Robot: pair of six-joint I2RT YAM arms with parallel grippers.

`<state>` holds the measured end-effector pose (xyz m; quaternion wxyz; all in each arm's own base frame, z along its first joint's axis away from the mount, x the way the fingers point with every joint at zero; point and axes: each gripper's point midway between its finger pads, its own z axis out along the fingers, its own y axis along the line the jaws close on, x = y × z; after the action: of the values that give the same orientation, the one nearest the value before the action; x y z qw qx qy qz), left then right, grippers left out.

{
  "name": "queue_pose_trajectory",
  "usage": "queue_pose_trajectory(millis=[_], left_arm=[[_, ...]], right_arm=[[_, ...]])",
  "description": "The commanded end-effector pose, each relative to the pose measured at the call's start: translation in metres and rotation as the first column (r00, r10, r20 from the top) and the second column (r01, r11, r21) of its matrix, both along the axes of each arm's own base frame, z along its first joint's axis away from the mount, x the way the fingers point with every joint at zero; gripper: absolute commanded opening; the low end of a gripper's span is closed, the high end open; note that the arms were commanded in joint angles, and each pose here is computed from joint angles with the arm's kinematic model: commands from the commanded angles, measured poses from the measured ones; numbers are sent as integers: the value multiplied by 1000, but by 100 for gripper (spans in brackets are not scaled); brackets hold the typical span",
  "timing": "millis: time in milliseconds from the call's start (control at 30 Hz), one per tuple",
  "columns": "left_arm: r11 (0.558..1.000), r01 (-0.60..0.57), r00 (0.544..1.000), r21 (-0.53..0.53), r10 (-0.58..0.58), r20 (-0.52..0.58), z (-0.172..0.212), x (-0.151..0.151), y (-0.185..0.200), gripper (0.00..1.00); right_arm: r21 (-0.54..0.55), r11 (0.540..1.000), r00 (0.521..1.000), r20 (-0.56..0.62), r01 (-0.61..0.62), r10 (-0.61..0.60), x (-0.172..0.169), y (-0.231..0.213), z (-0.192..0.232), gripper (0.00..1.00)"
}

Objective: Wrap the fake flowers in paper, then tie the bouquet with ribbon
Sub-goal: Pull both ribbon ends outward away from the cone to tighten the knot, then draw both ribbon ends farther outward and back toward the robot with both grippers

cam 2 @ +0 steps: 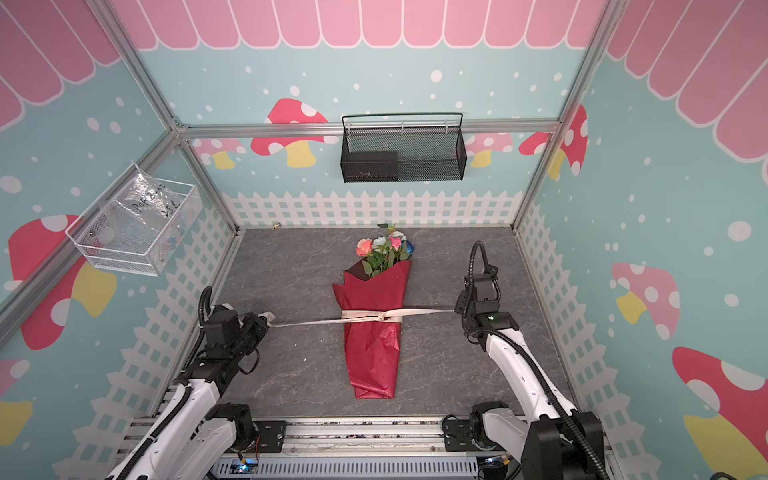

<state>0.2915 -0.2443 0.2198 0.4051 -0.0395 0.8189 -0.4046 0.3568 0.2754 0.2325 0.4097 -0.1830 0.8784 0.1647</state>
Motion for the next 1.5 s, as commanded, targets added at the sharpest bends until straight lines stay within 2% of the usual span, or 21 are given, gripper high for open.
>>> queue_pose_trajectory(millis=[0,300,467,600,767,933,1100,1233,1467], left_arm=[[998,-31,999,-51,33,30,19,12,1,0],[992,-108,994,-66,109,0,14,27,26,0],[973,-225,974,-48,224,-35,1,32,62,0],[948,-315,949,-47,312,-52,-6,31,96,0],[914,-405,914,-34,403,-56,-6,24,133,0],[892,-452,890,-17,450,-67,-12,11,152,0],[890,-456,883,-13,450,-131,-36,2,153,0],[875,-485,862,12,480,-160,-51,-4,163,0],[817,-574,803,50,574,-159,-58,-4,201,0]], right_arm=[[-50,994,994,-30,99,-101,-17,-32,-14,0],[-81,913,916,52,400,-397,-44,-129,-5,0],[-47,882,883,69,468,-465,-52,-156,-1,0],[-66,854,856,77,517,-512,-52,-176,-6,0],[-69,797,800,77,600,-596,-51,-204,-14,0],[-34,788,788,71,615,-612,-53,-213,-12,0],[-45,811,812,8,583,-583,-57,-208,-33,0],[-71,789,790,-12,610,-613,-58,-219,-47,0],[-73,744,745,-10,665,-667,-48,-240,-57,0]])
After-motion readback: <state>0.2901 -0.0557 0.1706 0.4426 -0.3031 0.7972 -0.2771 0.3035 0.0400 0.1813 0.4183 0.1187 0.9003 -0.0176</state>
